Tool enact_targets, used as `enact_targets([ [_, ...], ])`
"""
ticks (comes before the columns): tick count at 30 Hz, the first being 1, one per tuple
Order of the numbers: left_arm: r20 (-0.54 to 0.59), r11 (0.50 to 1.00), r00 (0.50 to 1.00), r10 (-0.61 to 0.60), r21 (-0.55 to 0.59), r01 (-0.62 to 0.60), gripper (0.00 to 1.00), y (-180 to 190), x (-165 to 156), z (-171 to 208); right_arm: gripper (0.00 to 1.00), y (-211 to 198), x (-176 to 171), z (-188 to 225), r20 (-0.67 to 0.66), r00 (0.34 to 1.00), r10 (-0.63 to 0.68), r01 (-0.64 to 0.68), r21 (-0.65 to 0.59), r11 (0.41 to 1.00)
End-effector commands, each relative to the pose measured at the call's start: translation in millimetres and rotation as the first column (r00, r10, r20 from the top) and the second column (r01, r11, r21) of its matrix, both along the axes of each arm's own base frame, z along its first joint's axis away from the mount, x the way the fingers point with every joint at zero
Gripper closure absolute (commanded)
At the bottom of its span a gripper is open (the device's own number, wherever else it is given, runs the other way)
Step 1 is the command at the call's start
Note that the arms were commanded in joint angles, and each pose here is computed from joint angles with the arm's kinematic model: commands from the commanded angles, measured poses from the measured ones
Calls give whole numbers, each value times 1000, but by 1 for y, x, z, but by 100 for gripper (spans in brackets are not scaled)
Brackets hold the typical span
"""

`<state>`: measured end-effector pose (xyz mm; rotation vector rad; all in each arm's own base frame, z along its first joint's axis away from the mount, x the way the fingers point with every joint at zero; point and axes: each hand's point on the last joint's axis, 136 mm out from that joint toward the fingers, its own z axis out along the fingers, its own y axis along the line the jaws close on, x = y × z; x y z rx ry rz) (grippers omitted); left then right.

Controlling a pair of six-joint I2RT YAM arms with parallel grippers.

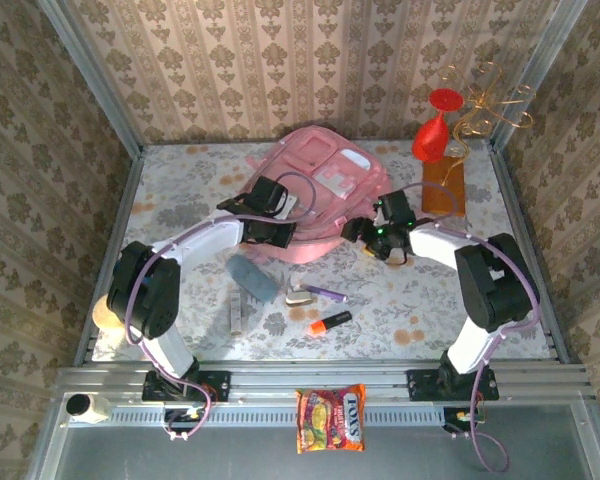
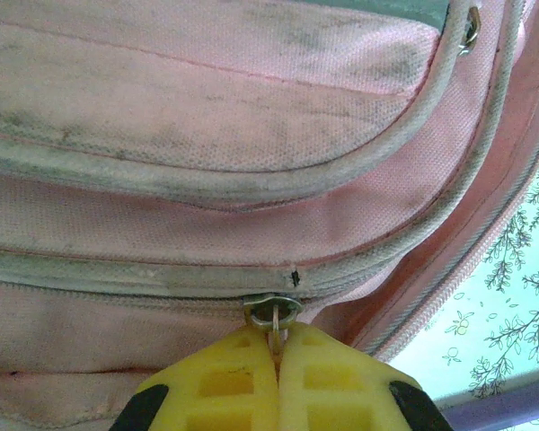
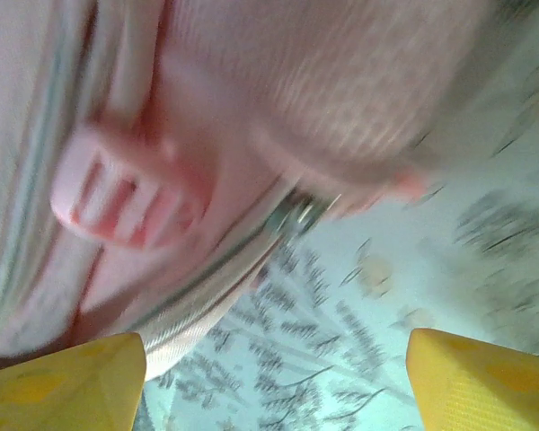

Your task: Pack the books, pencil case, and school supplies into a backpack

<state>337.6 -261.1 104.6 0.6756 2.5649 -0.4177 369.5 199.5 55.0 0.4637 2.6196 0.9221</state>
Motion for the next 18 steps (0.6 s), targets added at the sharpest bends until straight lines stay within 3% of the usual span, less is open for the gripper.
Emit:
enact_targets([
  [1, 24, 999, 1000, -7, -38, 8, 100, -9, 5, 4, 24, 27, 19, 14, 42, 997, -60, 54, 119, 991],
  [5, 29, 1000, 1000, -6, -25, 7, 100, -6, 4, 4, 31, 31, 30, 10, 51, 995, -81, 73, 141, 987],
  [12, 36, 1000, 999, -9, 0, 9, 100, -2, 2, 2, 43, 22, 36, -7, 61, 994, -91, 88, 61, 994],
  [16, 51, 998, 999, -4, 65, 0, 100, 10, 3, 0, 77, 2, 38, -12, 84, 991, -103, 105, -23, 994],
  [18, 60, 992, 998, 6, 126, -13, 100, 22, 5, -3, 89, -11, 37, -14, 89, 990, -108, 114, -63, 991],
])
